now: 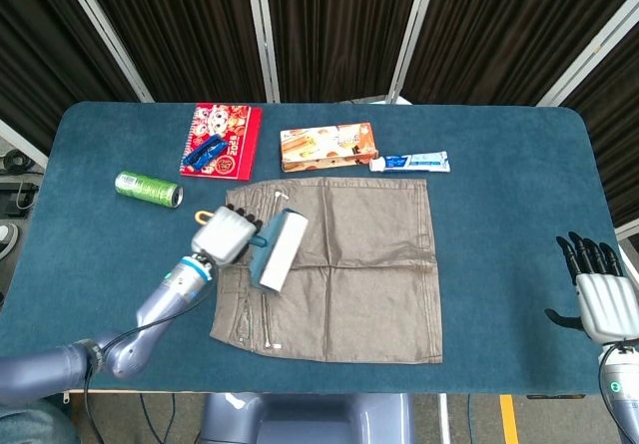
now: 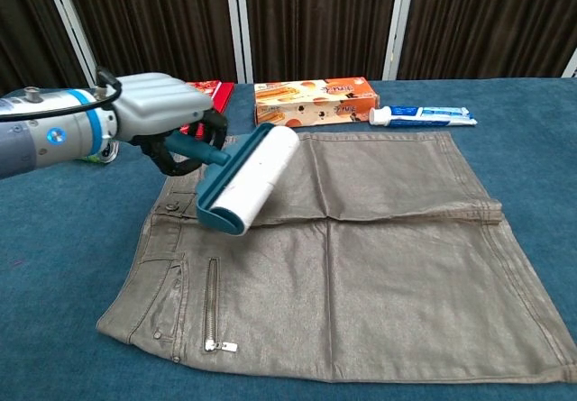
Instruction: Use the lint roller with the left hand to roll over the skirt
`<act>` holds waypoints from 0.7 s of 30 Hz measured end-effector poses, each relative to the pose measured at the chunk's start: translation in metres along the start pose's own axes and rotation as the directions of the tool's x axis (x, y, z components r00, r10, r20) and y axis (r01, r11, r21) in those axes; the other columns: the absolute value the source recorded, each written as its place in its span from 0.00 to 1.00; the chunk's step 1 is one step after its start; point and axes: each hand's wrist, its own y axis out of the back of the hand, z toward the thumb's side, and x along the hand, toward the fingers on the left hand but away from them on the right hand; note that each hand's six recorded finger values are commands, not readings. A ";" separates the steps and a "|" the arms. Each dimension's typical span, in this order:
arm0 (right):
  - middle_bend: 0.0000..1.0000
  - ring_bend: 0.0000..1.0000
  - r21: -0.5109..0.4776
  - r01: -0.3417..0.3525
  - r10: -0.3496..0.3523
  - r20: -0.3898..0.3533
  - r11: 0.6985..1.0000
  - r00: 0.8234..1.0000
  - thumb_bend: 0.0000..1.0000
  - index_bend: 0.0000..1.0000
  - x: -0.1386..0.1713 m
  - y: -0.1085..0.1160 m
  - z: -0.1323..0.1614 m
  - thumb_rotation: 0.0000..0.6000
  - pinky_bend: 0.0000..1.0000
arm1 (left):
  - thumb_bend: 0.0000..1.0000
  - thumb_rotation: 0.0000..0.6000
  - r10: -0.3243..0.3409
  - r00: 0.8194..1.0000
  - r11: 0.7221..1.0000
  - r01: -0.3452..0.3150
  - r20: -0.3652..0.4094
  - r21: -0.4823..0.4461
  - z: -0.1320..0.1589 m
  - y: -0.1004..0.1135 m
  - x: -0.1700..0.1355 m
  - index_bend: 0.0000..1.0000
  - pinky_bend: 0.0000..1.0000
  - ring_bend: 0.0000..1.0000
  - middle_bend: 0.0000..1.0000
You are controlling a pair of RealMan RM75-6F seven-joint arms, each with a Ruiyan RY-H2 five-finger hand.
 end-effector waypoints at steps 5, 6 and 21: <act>0.00 0.00 -0.014 0.002 -0.002 0.016 1.000 1.000 0.00 0.00 -0.001 0.003 -0.006 1.00 0.00 | 0.88 1.00 -0.026 0.997 0.997 0.021 0.068 0.074 0.031 0.009 0.014 0.63 0.43 0.39 0.44; 0.00 0.00 -0.016 0.003 -0.003 0.018 1.000 1.000 0.00 0.00 -0.001 0.004 -0.006 1.00 0.00 | 0.88 1.00 -0.031 0.997 0.996 0.024 0.077 0.085 0.036 0.010 0.016 0.63 0.43 0.39 0.44; 0.00 0.00 -0.043 0.002 0.000 0.048 0.999 0.999 0.00 0.00 -0.004 0.008 -0.019 1.00 0.00 | 0.88 1.00 -0.078 0.975 0.968 0.024 0.210 0.248 0.115 0.011 0.030 0.64 0.44 0.40 0.45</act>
